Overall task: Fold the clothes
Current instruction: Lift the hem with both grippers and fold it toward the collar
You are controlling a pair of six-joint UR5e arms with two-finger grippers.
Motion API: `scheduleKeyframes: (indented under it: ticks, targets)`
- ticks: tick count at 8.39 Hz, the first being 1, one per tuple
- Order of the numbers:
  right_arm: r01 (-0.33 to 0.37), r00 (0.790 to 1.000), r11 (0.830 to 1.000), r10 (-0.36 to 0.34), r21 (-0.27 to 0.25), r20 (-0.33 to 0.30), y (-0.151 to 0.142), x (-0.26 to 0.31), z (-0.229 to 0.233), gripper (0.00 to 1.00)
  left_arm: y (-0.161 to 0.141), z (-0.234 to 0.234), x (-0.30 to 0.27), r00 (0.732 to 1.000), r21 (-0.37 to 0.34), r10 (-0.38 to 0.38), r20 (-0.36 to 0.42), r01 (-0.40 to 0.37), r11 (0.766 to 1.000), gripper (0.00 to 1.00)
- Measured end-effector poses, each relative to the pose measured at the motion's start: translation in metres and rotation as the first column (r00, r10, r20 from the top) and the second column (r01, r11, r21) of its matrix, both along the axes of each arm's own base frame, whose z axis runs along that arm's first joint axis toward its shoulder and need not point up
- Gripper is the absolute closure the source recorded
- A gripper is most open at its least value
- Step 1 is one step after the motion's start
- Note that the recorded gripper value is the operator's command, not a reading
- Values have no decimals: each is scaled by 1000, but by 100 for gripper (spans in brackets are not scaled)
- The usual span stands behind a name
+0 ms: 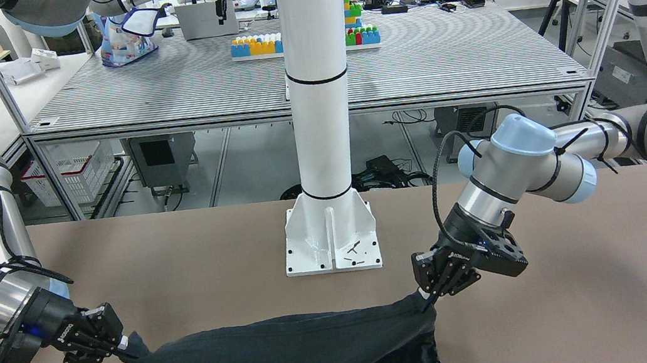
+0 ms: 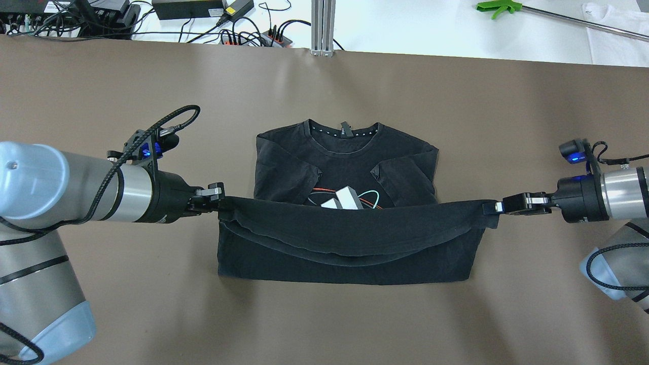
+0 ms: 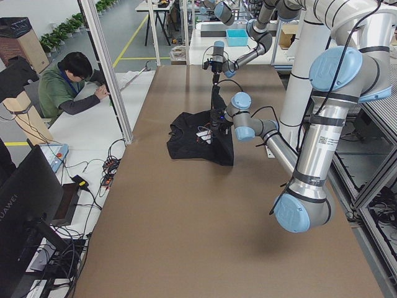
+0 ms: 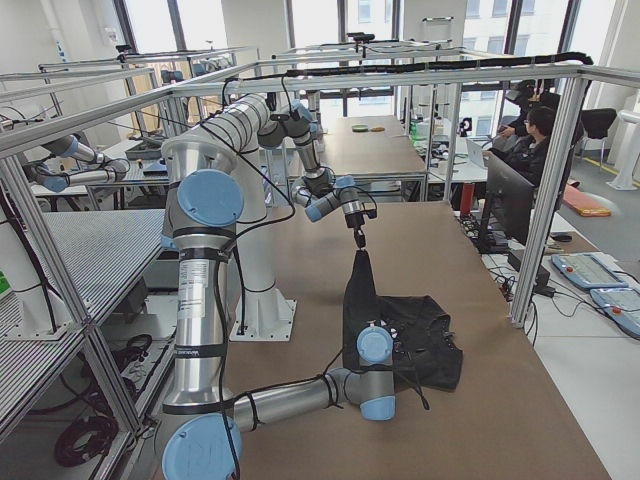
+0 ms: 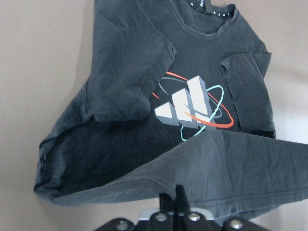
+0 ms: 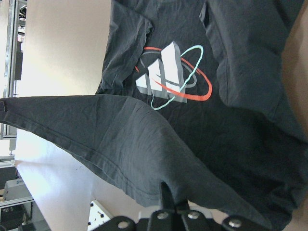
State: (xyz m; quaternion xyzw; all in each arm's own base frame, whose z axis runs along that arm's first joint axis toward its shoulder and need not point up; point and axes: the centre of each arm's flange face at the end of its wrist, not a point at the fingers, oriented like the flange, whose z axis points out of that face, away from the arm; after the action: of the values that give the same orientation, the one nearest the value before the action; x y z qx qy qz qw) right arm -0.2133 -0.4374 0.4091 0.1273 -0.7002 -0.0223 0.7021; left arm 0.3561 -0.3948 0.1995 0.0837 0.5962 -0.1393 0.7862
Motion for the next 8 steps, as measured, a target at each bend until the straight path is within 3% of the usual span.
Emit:
scheduleKeyframes:
  ticks: [4,8]
  targets:
    - [-174,983,985,174,-3,-63,-33,-6,-6,100,-66,4,11,996,-29,-84,44,85,996,100]
    - [-314,942,948,306,-46,-141,-55,-13,12,100,-110,37,25,987,-62,-124,97,131,989,100]
